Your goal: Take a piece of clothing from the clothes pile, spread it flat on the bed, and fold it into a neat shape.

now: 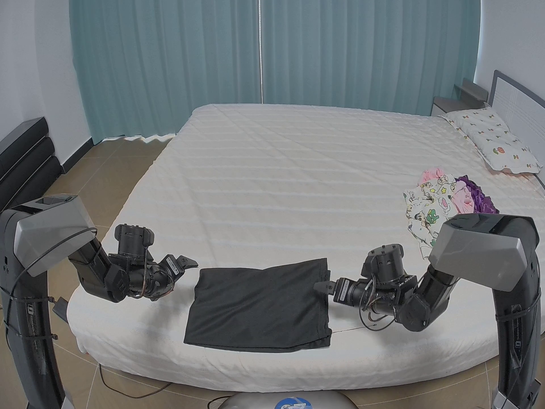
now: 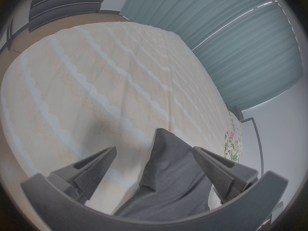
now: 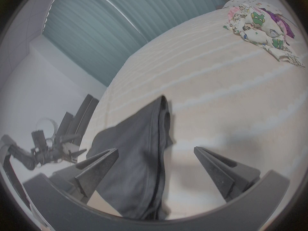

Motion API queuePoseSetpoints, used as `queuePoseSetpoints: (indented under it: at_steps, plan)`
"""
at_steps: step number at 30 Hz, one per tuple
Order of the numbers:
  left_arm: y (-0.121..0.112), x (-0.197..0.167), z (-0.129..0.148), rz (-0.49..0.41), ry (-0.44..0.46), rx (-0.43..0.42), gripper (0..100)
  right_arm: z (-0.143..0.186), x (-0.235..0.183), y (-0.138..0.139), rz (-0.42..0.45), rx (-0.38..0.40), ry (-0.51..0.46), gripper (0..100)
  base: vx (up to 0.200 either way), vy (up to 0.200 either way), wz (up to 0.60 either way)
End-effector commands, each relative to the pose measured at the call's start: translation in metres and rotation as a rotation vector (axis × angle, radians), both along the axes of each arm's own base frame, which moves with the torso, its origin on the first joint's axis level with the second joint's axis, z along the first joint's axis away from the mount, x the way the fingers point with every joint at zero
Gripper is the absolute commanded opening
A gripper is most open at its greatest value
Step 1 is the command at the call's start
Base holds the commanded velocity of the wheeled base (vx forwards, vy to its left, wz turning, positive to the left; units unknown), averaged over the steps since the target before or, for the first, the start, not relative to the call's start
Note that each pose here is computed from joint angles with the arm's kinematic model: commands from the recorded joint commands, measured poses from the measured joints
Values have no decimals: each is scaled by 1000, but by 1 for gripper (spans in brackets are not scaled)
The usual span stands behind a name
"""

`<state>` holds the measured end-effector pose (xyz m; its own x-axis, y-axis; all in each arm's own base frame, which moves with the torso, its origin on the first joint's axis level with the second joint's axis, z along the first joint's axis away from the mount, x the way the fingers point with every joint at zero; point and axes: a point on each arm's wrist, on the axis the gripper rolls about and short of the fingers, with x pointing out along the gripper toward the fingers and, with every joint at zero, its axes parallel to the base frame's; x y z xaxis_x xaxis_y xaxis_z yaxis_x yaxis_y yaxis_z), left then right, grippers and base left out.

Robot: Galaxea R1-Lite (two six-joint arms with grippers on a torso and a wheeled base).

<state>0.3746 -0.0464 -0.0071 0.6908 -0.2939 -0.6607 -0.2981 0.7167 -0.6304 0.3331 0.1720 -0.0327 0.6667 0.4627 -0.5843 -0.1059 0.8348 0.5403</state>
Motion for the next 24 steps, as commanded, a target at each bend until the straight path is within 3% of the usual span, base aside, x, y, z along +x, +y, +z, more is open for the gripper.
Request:
queuePoseSetpoints:
  at_steps: [1,14,15,24]
  plan:
    - [0,0,-1,0,2,0,100,8,-35,9,98,-12,21,100,0,0,0]
    - [0,0,0,0,1,0,100,-10,-43,22,135,-36,54,100,0,0,0]
    - [0,0,0,0,1,0,100,-10,-43,22,135,-36,55,0,0,0,0]
    - [0,1,0,0,-1,0,100,-11,-51,23,156,-64,61,0,0,0,0]
